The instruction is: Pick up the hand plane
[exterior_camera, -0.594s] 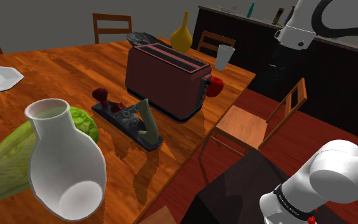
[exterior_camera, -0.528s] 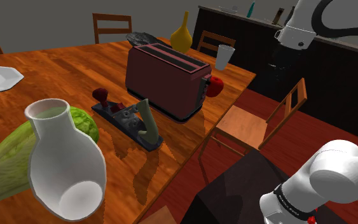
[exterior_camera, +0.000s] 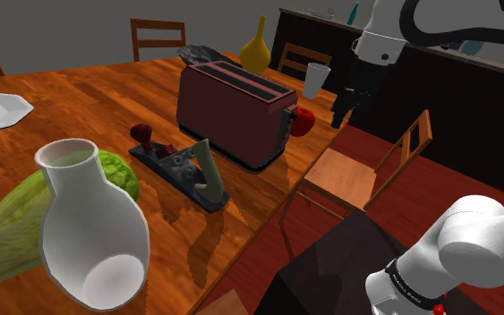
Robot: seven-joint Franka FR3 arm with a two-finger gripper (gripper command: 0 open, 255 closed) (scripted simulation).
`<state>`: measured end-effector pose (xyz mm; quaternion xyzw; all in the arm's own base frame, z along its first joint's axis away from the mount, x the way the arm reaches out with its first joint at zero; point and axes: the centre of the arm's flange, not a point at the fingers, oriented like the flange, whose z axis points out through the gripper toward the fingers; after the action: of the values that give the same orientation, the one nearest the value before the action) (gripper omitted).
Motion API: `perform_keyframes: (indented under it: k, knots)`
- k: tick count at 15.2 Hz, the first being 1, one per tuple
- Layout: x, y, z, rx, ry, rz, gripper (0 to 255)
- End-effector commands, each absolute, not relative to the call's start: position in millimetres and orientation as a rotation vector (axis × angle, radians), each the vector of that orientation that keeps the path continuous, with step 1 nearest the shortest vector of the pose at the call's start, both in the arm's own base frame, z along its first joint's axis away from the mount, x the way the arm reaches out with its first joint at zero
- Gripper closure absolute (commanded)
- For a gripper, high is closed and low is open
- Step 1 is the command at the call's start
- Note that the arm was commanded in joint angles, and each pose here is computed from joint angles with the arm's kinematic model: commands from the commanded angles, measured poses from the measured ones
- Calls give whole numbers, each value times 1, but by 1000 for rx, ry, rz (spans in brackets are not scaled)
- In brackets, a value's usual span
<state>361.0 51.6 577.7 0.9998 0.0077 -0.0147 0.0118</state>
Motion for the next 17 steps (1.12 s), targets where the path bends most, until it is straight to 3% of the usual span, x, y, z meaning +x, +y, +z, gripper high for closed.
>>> perform_keyframes:
  k: [1, 17]
  knots:
    - [374, 77, 572, 3120, 44, -61, 0]
    - [473, 265, 546, 3129, 204, -172, 0]
